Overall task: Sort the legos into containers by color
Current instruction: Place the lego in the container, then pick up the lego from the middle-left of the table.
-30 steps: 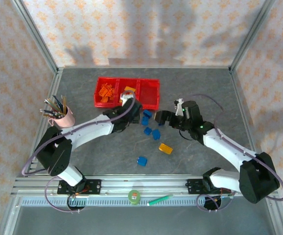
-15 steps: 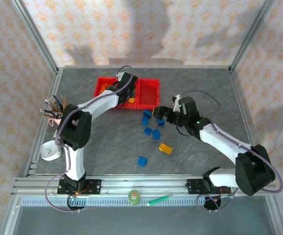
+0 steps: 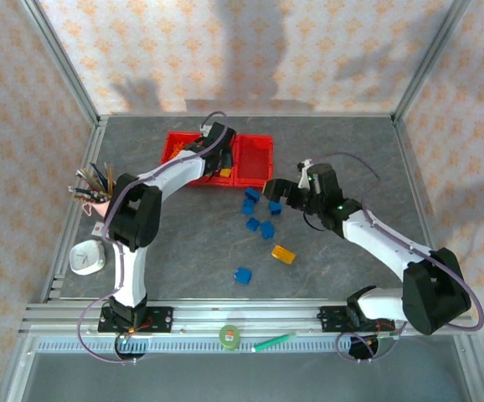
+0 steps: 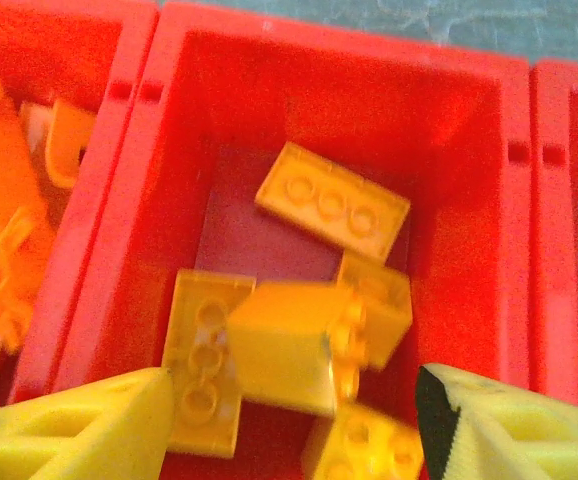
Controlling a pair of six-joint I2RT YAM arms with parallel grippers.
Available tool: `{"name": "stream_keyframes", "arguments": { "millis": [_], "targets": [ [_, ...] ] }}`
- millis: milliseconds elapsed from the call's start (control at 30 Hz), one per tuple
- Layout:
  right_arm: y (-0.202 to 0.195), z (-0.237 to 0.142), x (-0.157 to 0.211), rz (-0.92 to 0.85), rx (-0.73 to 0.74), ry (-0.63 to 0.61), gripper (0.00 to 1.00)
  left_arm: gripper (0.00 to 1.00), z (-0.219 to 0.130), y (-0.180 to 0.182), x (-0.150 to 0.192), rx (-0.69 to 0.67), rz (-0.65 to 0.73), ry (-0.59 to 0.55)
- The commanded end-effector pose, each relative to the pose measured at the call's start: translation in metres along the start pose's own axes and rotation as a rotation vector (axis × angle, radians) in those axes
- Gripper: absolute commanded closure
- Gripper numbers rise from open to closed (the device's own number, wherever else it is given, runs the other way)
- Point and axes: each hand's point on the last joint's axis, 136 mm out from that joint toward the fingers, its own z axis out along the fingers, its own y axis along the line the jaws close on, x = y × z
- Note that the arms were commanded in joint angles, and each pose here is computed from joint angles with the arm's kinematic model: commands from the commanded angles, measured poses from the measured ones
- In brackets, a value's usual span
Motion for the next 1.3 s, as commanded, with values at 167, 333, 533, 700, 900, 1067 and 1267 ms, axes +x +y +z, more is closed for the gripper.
{"name": "stream_keyframes", "arguments": {
  "millis": [167,333,533,700,900,1067,1267],
  "targets": [
    [-0.025,-0.024,0.001,0.022,0.069,-0.005,0.00,0.28,-0.100,-0.042,0.040,0.188,0.043,-0.018],
    [-0.042,-0.038,0.012,0.045,0.125,0.001,0.00,0.25,-0.133,-0.073,0.092,0.266,0.086,0.016],
    [-0.061,-0.053,0.035,0.093,0.177,0.039,0.00,0.22,-0.158,-0.109,0.156,0.329,0.165,0.080],
    [-0.083,-0.069,0.060,0.146,0.270,0.059,0.00,0.17,-0.165,-0.131,0.200,0.351,0.231,0.128],
    [-0.104,-0.087,0.068,0.256,0.364,-0.013,0.00,0.10,-0.168,-0.152,0.236,0.381,0.301,0.176],
    [-0.116,-0.093,0.068,0.322,0.424,-0.058,0.00,0.09,-0.171,-0.173,0.257,0.432,0.337,0.207],
    [-0.118,-0.097,0.059,0.318,0.447,-0.097,0.00,0.06,-0.155,-0.181,0.272,0.400,0.387,0.228]
  ]
}}
